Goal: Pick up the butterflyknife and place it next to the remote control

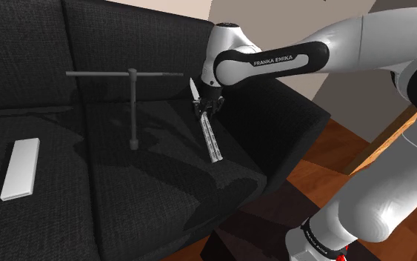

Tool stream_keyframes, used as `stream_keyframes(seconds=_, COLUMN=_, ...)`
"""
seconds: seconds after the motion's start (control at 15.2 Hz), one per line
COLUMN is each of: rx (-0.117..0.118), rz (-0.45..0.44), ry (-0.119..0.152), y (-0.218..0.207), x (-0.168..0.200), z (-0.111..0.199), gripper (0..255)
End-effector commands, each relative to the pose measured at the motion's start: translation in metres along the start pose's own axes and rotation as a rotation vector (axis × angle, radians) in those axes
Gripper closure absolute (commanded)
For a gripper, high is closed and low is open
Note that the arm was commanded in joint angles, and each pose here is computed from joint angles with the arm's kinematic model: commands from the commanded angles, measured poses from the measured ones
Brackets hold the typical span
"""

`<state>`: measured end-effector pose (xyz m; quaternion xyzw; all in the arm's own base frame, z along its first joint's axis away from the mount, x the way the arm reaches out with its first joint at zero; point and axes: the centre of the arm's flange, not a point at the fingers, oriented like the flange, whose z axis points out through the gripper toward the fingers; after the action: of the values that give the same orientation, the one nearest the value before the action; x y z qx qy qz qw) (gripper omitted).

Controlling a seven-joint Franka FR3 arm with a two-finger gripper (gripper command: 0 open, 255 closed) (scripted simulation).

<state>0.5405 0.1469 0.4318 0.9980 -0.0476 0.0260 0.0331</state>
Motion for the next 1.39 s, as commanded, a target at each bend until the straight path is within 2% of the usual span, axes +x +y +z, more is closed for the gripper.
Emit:
stream_keyframes(seconds=0.0, rx=0.000, rz=0.001, ry=0.000, y=-0.026, x=-0.009, z=-0.003, gripper=255)
stream_keyframes(seconds=1.32, rx=0.000, rz=0.001, ry=0.000, y=-0.278, x=-0.084, z=-0.033, gripper=255)
